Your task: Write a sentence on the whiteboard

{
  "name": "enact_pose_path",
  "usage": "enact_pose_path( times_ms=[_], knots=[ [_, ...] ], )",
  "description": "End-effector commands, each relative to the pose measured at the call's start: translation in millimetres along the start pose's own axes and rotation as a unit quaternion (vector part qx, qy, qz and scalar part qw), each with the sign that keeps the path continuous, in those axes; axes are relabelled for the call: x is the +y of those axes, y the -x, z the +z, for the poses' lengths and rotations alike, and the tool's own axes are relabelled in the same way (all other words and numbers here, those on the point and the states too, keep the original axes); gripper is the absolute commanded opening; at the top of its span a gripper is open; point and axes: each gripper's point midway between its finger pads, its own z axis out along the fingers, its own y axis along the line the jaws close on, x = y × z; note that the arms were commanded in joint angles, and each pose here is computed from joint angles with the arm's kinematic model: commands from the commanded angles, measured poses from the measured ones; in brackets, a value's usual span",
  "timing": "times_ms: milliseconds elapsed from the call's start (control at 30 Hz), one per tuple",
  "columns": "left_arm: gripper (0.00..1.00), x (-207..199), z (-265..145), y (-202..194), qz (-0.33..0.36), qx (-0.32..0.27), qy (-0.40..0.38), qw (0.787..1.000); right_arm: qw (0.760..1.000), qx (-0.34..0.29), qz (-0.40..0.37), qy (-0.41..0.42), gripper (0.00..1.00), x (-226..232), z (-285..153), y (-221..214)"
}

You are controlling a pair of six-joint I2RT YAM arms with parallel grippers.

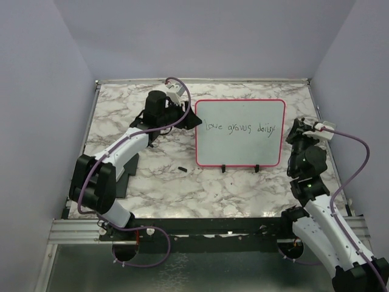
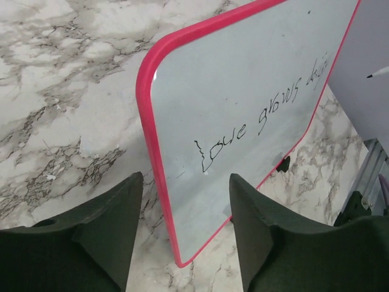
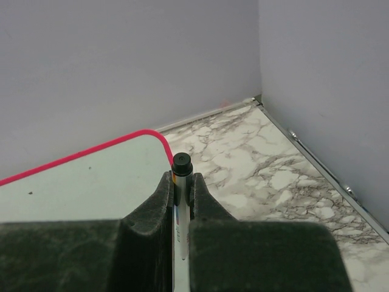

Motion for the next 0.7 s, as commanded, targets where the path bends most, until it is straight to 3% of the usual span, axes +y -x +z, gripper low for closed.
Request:
enact_pose_path(
  times_ms=[0,67,400,667],
  knots=[
    [0.69,-0.8,-12.4,11.7,0.020,-0.024,0.019,0.999,1.000,0.022,-0.005,-0.012,0.01,-5.3,-3.7,3.0],
    [0.85,-0.2,-16.0,14.5,0.025,-0.029,0.027,0.999,1.000,0.025,-0.006,-0.007,0.01,-4.1,-5.3,7.5],
    [0.93,4.2,-35.7,32.1,0.062,-0.064,0.073,0.993,0.999,0.030,0.003,0.022,0.01,4.6,-11.7,16.6],
    [0.95,1.0,-85.9,43.2,0.145,-0.108,0.128,0.975,0.998,0.031,0.014,0.052,0.01,14.7,-15.6,22.9]
  ],
)
